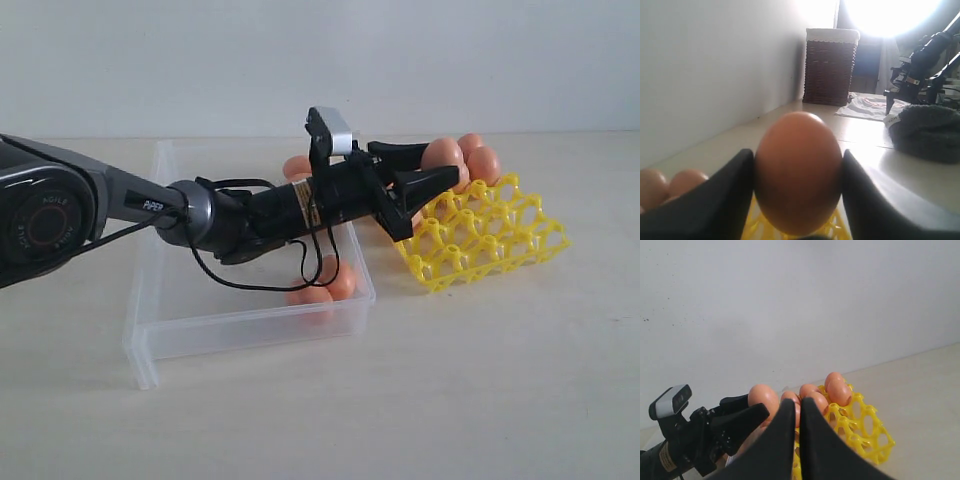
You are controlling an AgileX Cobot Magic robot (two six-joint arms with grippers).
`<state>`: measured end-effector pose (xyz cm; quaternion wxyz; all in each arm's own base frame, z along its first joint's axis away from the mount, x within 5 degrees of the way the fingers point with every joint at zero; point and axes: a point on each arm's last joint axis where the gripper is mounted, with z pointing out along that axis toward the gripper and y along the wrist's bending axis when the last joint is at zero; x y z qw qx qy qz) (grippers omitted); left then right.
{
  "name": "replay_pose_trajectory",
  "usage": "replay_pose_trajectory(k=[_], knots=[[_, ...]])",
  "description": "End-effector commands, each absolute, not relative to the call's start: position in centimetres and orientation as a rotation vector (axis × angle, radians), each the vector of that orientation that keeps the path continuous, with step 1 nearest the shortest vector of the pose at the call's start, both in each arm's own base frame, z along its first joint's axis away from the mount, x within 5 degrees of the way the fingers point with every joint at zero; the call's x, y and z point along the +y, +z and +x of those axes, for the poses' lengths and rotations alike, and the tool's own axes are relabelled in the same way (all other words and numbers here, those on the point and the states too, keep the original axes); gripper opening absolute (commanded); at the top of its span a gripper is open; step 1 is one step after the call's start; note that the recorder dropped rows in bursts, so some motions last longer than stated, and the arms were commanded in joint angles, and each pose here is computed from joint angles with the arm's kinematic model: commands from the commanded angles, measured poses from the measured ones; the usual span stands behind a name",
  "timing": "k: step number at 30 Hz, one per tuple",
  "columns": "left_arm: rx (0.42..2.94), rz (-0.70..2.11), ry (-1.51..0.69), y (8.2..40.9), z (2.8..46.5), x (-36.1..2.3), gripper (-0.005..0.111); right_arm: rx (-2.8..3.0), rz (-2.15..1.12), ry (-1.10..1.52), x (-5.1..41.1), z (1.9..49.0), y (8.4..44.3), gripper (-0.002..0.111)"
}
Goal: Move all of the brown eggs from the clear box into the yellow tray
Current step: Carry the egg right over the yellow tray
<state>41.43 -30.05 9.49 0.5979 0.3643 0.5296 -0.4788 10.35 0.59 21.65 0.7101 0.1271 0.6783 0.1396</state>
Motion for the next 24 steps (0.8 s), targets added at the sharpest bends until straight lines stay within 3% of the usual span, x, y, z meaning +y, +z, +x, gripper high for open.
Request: replay_pose_trajectory(k=[1,17,24], knots=[[1.3,0.846,-1.144,8.4,41.3,-30.9,0.004,1.51,0.278,0.304,0.6,10.3,21.5,0.0],[1.419,0.88,-1.043,6.9,41.5,-32.7,0.004,1.51,0.278,0.304,0.6,10.3,21.5,0.0],[1.452,0.768,-0.997,7.0,41.2,-34.0,0.004,1.509,0.278,0.304,0.6,10.3,21.5,0.0]])
